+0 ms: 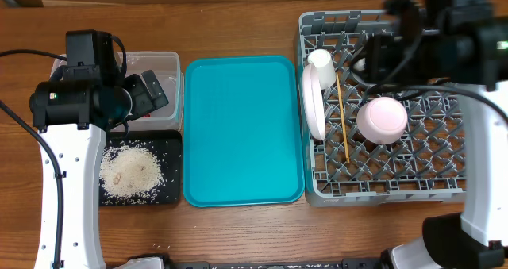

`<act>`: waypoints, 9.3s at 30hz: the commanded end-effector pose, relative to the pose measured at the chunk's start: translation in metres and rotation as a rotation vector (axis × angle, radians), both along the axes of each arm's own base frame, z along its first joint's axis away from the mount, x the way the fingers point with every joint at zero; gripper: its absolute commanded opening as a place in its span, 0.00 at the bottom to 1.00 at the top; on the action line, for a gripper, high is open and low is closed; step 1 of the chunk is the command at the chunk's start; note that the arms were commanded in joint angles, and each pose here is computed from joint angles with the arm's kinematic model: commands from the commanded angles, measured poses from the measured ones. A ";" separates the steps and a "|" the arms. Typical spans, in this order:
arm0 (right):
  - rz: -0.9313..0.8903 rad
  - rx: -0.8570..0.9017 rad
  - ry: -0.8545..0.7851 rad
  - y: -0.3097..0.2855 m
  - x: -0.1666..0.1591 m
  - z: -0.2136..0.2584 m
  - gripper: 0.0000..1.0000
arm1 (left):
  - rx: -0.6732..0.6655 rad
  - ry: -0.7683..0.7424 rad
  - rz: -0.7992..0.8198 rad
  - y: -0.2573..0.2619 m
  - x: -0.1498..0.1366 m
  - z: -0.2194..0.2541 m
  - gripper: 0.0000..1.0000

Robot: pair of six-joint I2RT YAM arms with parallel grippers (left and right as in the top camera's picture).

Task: Sort waste into correct bins and load items into the dishwasher

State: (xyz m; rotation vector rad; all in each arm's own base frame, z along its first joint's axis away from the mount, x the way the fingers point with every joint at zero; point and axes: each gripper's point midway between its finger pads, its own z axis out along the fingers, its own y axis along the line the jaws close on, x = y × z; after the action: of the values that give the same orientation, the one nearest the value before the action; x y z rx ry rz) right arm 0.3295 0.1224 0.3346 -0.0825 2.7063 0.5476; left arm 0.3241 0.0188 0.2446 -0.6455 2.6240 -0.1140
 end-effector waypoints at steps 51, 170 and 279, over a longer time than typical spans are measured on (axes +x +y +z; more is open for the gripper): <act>-0.159 0.169 0.214 0.011 0.052 -0.121 0.04 | 0.011 -0.011 0.012 0.004 0.001 0.004 1.00; 0.020 0.632 0.148 -0.014 0.056 -0.096 0.04 | 0.011 -0.010 0.014 0.004 0.001 0.003 1.00; -0.239 -0.224 -0.291 -0.082 0.068 -0.020 1.00 | 0.011 -0.010 0.014 0.004 0.001 0.003 1.00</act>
State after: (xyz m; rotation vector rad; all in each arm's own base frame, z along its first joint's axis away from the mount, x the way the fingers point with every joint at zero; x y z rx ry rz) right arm 0.4102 0.0433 0.2736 0.0962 2.5445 0.1454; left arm 0.3240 0.0189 0.2446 -0.6460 2.6239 -0.1139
